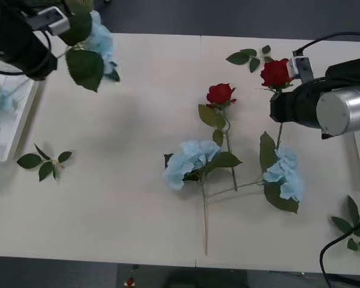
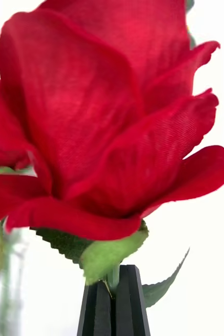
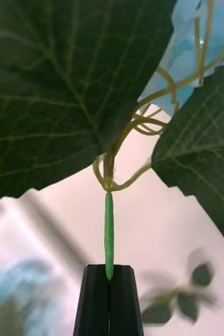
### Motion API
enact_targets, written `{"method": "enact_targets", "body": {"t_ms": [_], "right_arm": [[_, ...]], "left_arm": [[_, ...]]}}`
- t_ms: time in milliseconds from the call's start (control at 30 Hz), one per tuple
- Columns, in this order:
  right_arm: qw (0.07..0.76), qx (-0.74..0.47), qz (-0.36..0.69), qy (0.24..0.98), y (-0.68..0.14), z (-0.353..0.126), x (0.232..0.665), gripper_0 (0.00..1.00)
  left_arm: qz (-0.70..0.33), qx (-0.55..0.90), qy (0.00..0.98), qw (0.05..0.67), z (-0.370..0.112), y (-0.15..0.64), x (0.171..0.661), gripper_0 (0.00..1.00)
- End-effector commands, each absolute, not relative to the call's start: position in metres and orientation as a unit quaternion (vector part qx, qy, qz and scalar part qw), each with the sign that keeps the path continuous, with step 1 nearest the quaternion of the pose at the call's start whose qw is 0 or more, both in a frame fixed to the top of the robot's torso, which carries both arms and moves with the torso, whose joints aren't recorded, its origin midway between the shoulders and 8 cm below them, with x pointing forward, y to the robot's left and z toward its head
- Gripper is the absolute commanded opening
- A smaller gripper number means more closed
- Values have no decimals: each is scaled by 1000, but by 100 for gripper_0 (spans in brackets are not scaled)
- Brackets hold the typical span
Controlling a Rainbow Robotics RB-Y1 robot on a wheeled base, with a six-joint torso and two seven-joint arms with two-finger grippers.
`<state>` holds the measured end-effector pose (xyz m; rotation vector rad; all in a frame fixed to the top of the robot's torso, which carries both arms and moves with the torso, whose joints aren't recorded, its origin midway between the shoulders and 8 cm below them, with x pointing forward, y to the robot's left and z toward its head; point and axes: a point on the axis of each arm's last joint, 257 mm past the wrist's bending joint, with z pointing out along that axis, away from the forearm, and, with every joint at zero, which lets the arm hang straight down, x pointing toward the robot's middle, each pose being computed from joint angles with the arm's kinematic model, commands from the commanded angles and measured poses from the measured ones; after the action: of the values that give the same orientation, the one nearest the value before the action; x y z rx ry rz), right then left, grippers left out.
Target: Put the red flowers into the right box and the blue flowers into the left box
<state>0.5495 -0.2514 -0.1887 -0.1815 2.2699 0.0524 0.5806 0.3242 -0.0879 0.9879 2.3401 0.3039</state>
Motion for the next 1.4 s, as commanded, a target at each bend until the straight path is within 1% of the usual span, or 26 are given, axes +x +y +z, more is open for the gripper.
{"method": "enact_targets", "body": {"t_ms": [33, 100, 267, 433, 500, 533, 600, 700, 800, 967, 1067, 1100, 1133, 1167, 1233, 1333, 1400], "right_arm": [[453, -114, -13, 884, -273, -160, 548, 0], [454, -125, -29, 882, -290, -155, 543, 0], [451, -130, -35, 882, -329, -140, 529, 0], [452, -124, -29, 883, -359, -125, 516, 0], [454, -114, -11, 884, -366, -120, 513, 0], [455, -111, 4, 884, -370, -119, 512, 0], [457, -105, 14, 883, -377, -116, 511, 0], [465, -87, 38, 880, -392, -112, 513, 0], [466, -74, 36, 881, -411, -107, 515, 0], [449, -58, 10, 891, -454, -109, 510, 0], [442, -61, -18, 895, -483, -109, 505, 0], [441, -60, -30, 895, -495, -107, 505, 0], [440, -60, -39, 895, -507, -106, 504, 0], [440, -59, -48, 895, -516, -105, 504, 0], [438, -58, -71, 894, -537, -102, 504, 0], [441, -48, -90, 892, -560, -101, 511, 0], [447, -40, -103, 888, -575, -95, 518, 0]], "left_arm": [[197, 376, 860, 284, -25, 393, 581, 0], [241, 362, 862, 261, -19, 440, 579, 0], [327, 333, 857, 221, -7, 524, 575, 0], [392, 307, 845, 196, 4, 580, 572, 0], [416, 298, 838, 188, 9, 599, 572, 0], [437, 294, 832, 175, 10, 611, 571, 0], [458, 290, 825, 157, 11, 623, 568, 0], [483, 283, 820, 116, -4, 645, 558, 0], [485, 287, 820, 105, -22, 653, 555, 0], [483, 309, 813, 96, -49, 652, 553, 0], [490, 313, 808, 99, -56, 656, 555, 1], [491, 311, 807, 99, -58, 659, 555, 19], [492, 309, 808, 101, -58, 662, 554, 50], [492, 308, 808, 100, -59, 664, 554, 64], [492, 307, 808, 100, -59, 666, 553, 75], [491, 306, 809, 100, -59, 666, 553, 81], [487, 306, 812, 100, -62, 665, 552, 82]]}}
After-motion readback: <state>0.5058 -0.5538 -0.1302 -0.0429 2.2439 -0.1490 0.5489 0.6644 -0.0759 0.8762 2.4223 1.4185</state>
